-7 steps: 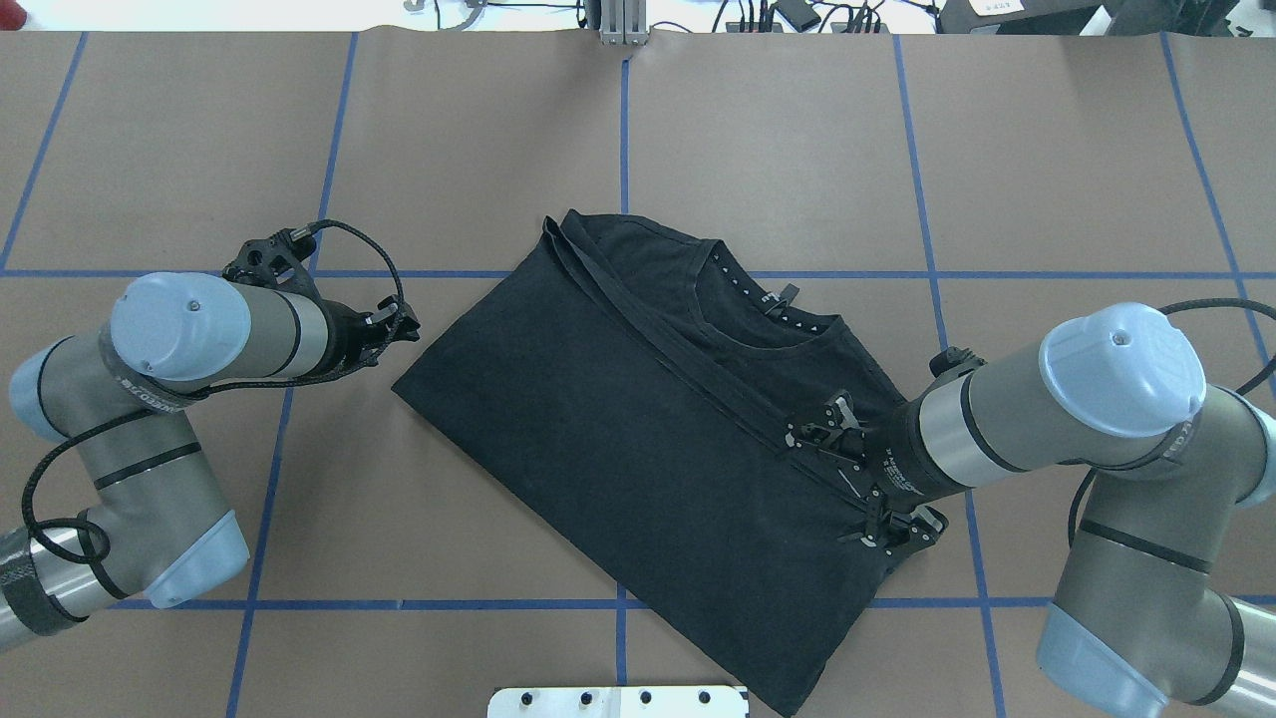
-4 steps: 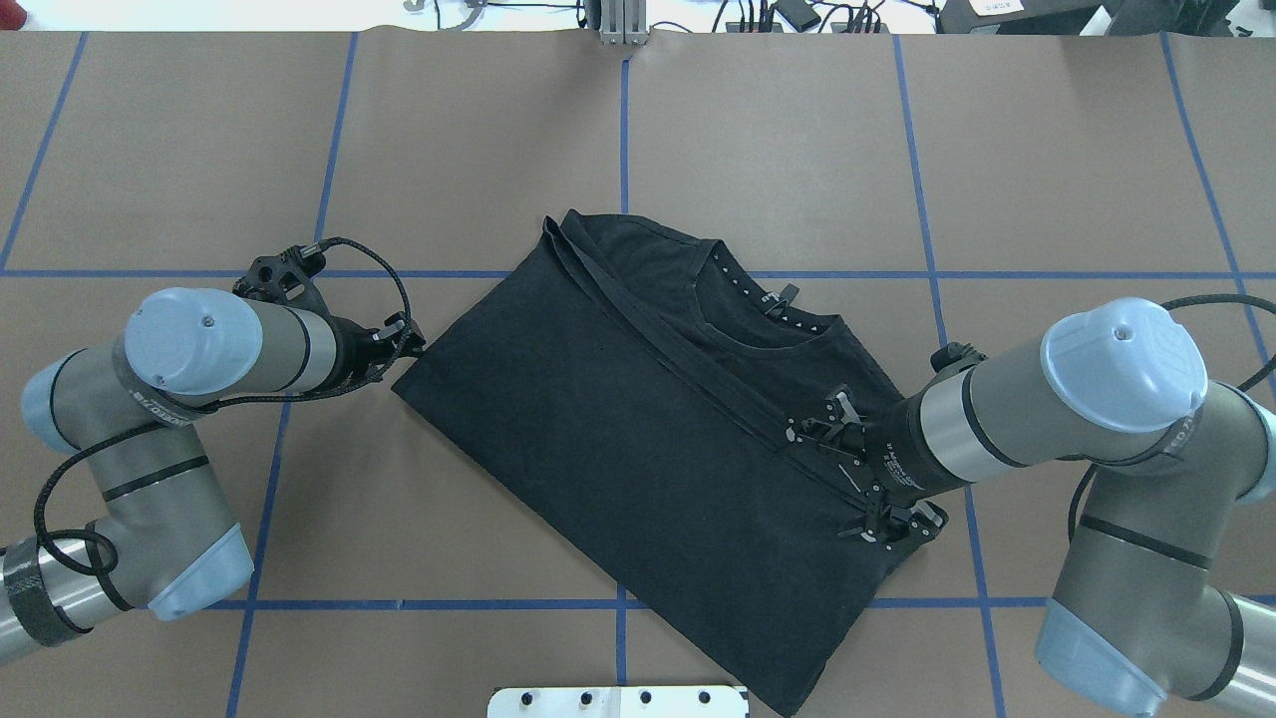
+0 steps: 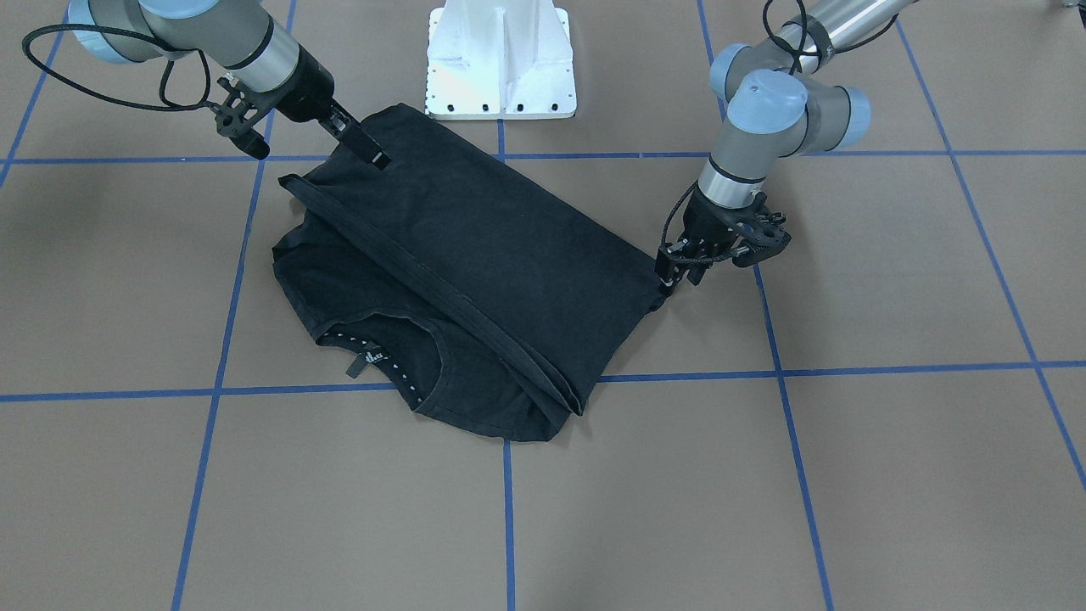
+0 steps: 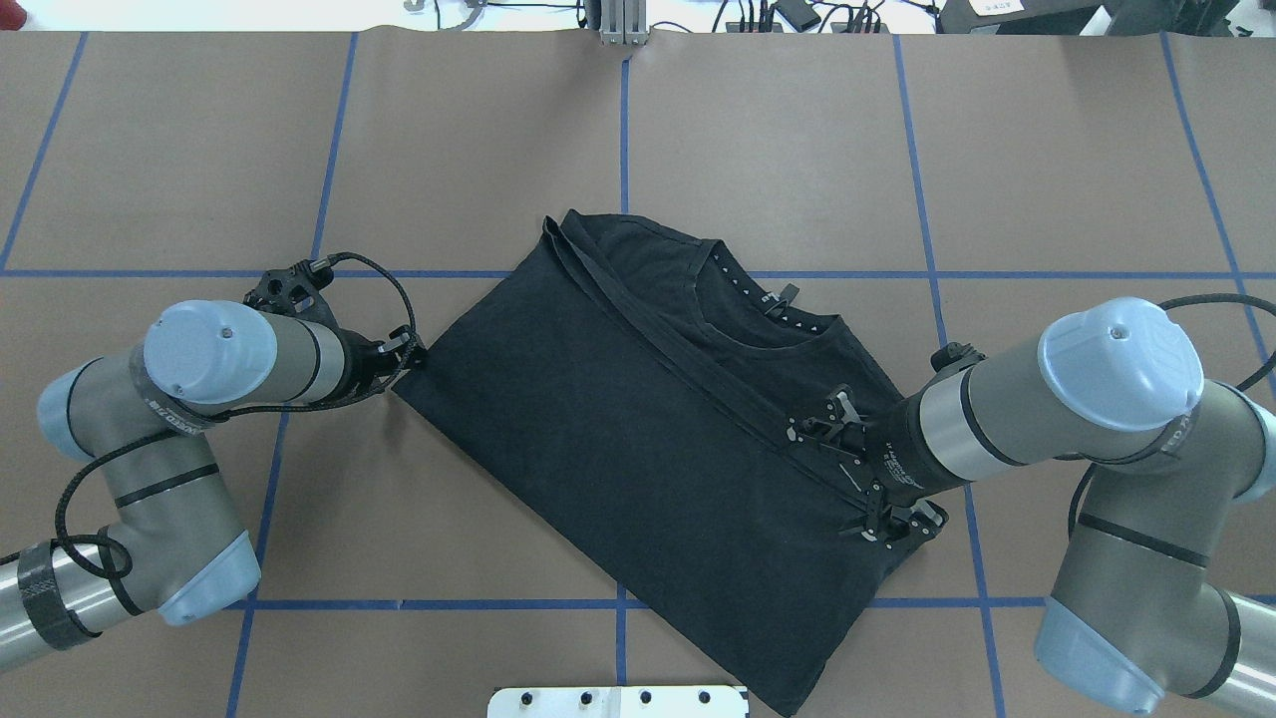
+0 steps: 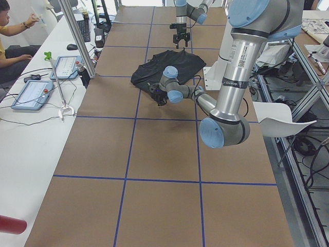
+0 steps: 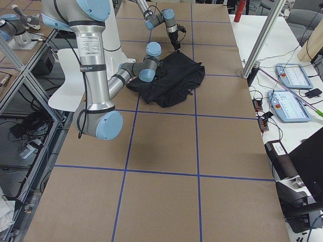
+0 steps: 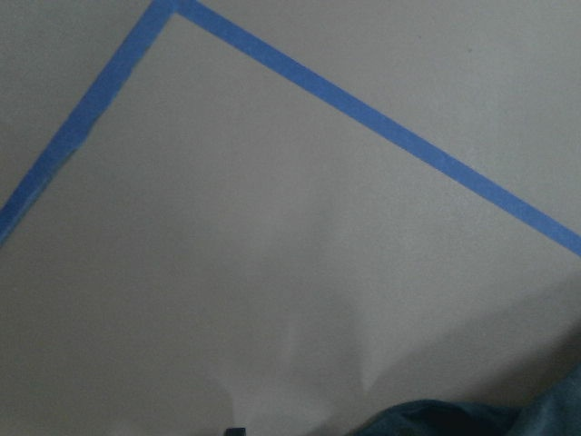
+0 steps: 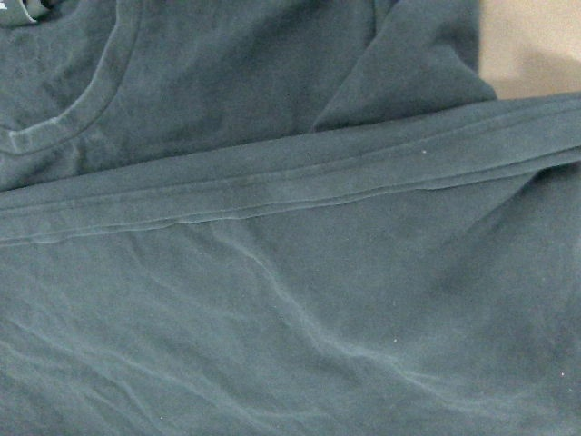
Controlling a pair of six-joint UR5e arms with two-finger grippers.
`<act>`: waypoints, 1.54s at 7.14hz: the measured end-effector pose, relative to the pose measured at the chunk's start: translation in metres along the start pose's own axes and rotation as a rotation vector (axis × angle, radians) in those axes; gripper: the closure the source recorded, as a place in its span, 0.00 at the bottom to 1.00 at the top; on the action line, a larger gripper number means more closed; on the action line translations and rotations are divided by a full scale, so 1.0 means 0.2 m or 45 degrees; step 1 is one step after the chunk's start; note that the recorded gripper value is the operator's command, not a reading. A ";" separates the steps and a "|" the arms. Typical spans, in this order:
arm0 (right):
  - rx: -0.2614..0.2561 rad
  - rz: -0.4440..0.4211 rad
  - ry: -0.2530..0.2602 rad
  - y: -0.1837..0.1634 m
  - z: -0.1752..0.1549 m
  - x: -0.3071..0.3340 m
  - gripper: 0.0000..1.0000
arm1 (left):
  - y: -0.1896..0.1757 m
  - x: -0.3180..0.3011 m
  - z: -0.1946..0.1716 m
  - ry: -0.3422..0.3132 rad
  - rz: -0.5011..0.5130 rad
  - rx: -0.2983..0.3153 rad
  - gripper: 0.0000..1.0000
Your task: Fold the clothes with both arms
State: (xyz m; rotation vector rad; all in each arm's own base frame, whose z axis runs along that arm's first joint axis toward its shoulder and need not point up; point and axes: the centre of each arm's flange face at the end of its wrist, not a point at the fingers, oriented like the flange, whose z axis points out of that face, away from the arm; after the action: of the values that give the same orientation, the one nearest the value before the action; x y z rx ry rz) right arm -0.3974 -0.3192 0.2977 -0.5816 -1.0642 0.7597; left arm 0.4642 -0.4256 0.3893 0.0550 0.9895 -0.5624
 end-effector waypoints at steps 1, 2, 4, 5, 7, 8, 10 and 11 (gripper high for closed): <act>0.002 0.001 0.001 0.00 0.00 0.00 0.00 | 0.01 0.00 0.00 0.000 0.000 -0.004 0.60; 0.002 0.002 0.002 -0.01 0.01 0.00 0.00 | 0.01 0.00 0.00 0.001 0.000 -0.006 0.78; 0.005 0.005 0.007 -0.01 0.02 0.00 0.00 | 0.01 0.00 -0.01 0.001 0.001 -0.011 1.00; 0.007 0.006 0.007 -0.02 0.02 0.00 0.00 | 0.02 0.01 -0.02 0.007 0.002 -0.014 1.00; 0.007 0.007 0.005 -0.02 0.01 0.00 0.00 | 0.02 0.03 -0.05 0.025 0.007 -0.018 1.00; 0.008 0.008 0.002 -0.02 0.01 -0.01 0.00 | 0.01 0.05 -0.08 0.039 0.014 -0.016 1.00; 0.013 0.015 -0.015 -0.05 -0.03 -0.03 0.00 | -0.17 0.19 -0.14 0.096 0.054 0.050 1.00; 0.016 0.017 -0.027 -0.06 -0.05 -0.05 0.00 | -0.33 0.32 -0.13 0.110 0.068 0.102 1.00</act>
State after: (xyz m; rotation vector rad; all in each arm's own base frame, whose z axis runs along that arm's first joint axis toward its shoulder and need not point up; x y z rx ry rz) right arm -0.3872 -0.3338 0.2970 -0.5713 -1.0753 0.7857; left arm 0.4401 -0.5007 0.3370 0.1779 1.0464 -0.5546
